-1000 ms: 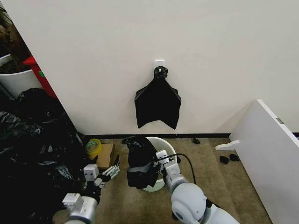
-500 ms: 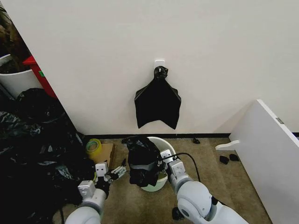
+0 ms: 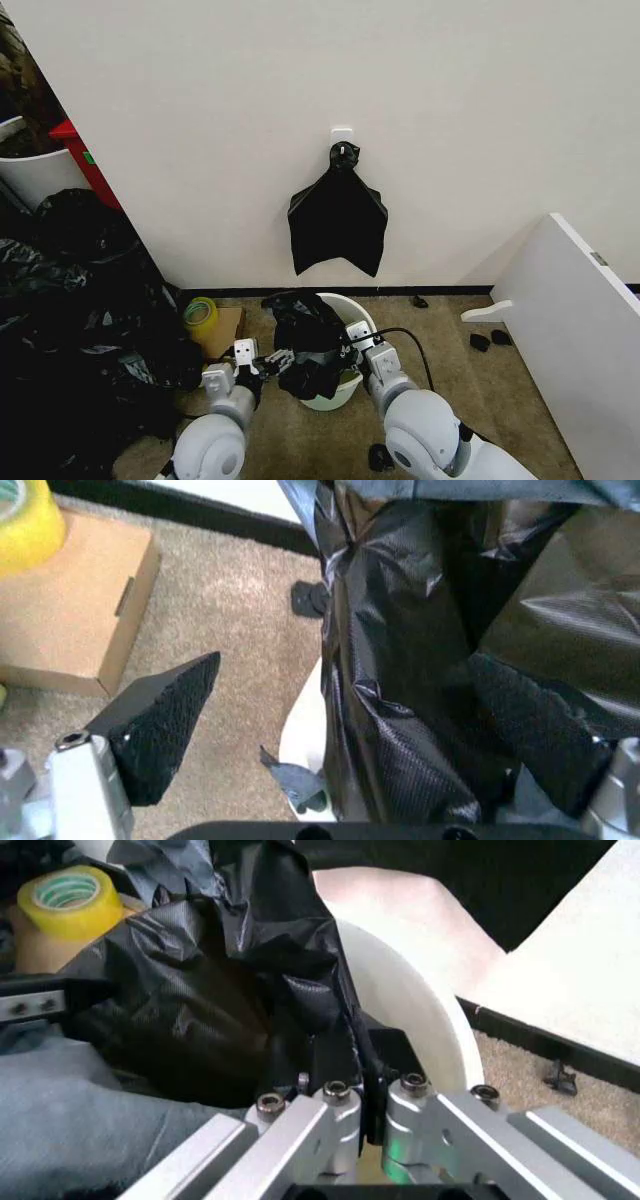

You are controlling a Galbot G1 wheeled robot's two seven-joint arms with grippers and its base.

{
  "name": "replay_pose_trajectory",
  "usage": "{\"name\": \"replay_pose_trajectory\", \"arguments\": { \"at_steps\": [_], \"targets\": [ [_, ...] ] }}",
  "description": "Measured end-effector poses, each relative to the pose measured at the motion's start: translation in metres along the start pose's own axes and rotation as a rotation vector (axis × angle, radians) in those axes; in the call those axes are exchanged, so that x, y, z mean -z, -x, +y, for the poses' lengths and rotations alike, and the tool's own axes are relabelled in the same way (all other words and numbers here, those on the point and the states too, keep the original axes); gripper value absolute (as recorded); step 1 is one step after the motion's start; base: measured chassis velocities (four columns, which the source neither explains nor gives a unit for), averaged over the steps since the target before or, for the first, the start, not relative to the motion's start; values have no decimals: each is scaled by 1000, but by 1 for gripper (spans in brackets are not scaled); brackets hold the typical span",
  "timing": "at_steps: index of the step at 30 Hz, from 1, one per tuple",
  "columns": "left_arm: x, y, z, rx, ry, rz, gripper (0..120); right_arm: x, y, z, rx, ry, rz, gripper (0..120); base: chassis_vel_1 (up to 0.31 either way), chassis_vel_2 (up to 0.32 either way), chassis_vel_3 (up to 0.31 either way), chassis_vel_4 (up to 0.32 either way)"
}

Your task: Place the garbage bag over the trash bin.

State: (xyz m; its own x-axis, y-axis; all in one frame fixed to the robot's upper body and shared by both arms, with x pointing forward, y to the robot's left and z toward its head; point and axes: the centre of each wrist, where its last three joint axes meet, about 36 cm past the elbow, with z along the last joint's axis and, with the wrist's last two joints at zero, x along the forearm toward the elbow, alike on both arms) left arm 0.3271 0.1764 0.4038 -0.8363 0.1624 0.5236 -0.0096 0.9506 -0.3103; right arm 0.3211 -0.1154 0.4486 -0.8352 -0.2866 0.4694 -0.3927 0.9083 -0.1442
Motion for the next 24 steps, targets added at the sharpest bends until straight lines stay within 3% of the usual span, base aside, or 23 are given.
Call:
{"name": "replay_pose_trajectory", "arguments": {
  "at_steps": [15, 24],
  "targets": [
    [16, 31, -11, 34, -67, 82, 94, -2, -4, 1, -4, 4, 12, 0, 0, 0, 0, 0],
    [20, 40, -17, 34, -95, 127, 63, -1, -3, -1, -9, 6, 9, 0, 0, 0, 0, 0]
  ]
}}
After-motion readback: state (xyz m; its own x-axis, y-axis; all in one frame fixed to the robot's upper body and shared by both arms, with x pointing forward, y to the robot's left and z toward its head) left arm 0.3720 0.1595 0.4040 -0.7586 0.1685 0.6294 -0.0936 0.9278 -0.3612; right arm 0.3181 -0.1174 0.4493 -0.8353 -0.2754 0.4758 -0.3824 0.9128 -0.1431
